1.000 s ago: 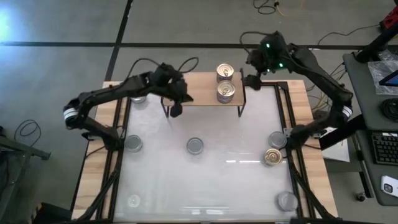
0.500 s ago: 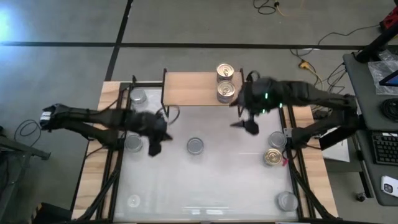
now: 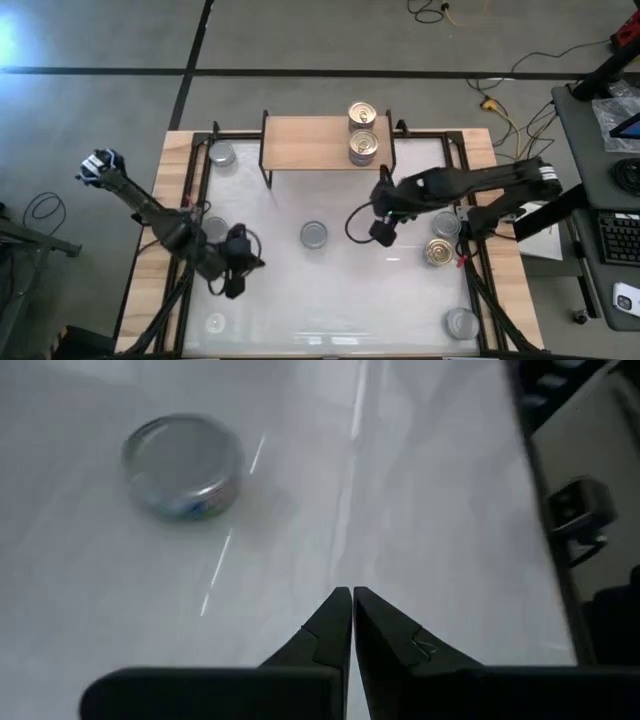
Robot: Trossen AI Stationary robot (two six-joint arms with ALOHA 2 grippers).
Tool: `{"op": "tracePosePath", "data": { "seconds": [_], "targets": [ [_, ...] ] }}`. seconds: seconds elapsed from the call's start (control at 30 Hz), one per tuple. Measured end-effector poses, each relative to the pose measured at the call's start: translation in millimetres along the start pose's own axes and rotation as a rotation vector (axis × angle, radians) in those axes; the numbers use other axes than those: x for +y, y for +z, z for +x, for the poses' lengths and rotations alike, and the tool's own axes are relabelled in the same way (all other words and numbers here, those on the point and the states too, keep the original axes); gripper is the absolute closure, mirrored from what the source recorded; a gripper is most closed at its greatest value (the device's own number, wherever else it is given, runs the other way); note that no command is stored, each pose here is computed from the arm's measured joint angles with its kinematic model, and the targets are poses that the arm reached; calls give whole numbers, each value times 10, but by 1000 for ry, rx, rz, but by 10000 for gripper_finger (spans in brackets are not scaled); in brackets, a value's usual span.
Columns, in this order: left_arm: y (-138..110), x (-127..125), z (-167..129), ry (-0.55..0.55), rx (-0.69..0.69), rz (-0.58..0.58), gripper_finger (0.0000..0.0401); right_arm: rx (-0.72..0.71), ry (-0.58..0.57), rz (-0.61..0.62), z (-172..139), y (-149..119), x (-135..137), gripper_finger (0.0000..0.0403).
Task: Stack canned seafood by type on shelf
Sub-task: Stack the blue tuna can on top of the blue tuna can on the shelf
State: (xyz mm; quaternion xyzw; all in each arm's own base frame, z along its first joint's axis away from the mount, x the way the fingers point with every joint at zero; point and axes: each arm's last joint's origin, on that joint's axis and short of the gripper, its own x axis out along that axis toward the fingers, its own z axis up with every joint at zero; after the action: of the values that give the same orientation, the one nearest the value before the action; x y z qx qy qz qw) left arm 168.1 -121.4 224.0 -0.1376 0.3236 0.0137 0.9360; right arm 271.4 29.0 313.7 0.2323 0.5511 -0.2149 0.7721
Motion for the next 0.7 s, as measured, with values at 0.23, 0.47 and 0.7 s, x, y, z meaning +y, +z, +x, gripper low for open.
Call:
{"op": "tracePosePath", "data": {
  "seconds": [0.23,0.47,0.7],
  "targets": [
    [-223,-149,160,-36,-22,31,401,249,-230,151,603,-271,-93,3],
    [-338,-228,368,-28,-7,45,401,433,-293,160,949,-512,-22,3],
    [-438,-235,504,12,25,79,401,580,-507,200,871,-795,4,47]
  ]
}}
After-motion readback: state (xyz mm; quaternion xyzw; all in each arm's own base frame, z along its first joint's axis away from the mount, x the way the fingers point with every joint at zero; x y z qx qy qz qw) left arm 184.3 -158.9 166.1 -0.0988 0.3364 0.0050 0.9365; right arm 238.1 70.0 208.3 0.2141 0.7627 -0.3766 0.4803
